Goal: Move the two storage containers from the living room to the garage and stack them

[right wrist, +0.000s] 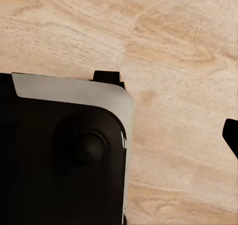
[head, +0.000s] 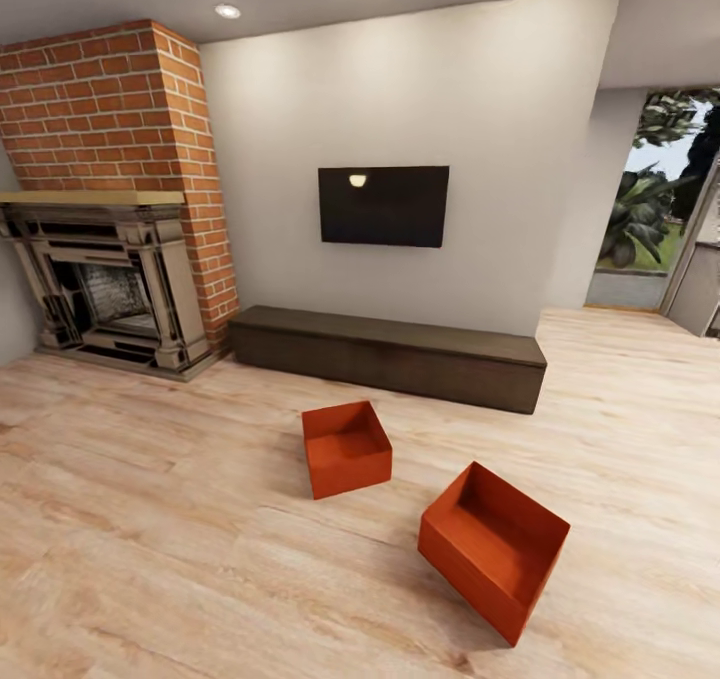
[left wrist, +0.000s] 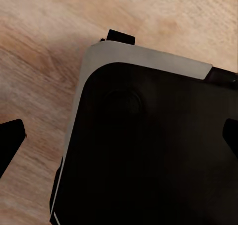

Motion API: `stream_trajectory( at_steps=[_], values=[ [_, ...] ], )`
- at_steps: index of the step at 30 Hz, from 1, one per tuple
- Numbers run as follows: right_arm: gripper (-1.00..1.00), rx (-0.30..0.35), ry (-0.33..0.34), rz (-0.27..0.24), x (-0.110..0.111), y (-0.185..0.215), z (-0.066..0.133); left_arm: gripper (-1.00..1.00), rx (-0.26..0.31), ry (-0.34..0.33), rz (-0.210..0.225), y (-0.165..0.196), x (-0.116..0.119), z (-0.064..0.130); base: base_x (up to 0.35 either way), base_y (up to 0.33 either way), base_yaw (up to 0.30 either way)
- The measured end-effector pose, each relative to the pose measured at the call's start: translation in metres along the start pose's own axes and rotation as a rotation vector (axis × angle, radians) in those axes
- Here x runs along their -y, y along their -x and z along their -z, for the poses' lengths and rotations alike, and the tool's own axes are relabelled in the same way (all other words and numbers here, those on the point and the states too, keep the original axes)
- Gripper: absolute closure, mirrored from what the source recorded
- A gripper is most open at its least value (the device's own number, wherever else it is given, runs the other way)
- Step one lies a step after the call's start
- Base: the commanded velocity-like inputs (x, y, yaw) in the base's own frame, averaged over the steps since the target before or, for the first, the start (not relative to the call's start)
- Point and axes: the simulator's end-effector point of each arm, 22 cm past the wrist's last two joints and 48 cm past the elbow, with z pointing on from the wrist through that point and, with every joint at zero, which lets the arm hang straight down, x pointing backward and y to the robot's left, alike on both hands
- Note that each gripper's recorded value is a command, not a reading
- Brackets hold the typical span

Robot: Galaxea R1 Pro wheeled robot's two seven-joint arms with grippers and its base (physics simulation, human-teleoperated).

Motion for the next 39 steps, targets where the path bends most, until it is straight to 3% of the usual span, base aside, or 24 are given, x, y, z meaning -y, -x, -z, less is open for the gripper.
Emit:
stream_trajectory(
  at_steps=[30, 39],
  values=[
    [-1.0, 0.0, -0.001, -0.003, 0.0, 0.0, 0.0, -1.0, 0.0, 0.0, -0.001, 0.0, 0.0, 0.0, 0.315, 0.179, -0.237],
    [-1.0, 0.0, -0.001, -0.006, 0.0002, 0.0001, 0.0, -1.0, 0.002, 0.0, -0.003, 0.0004, 0.0, 0.0, 0.3, 0.061, -0.243]
  ],
)
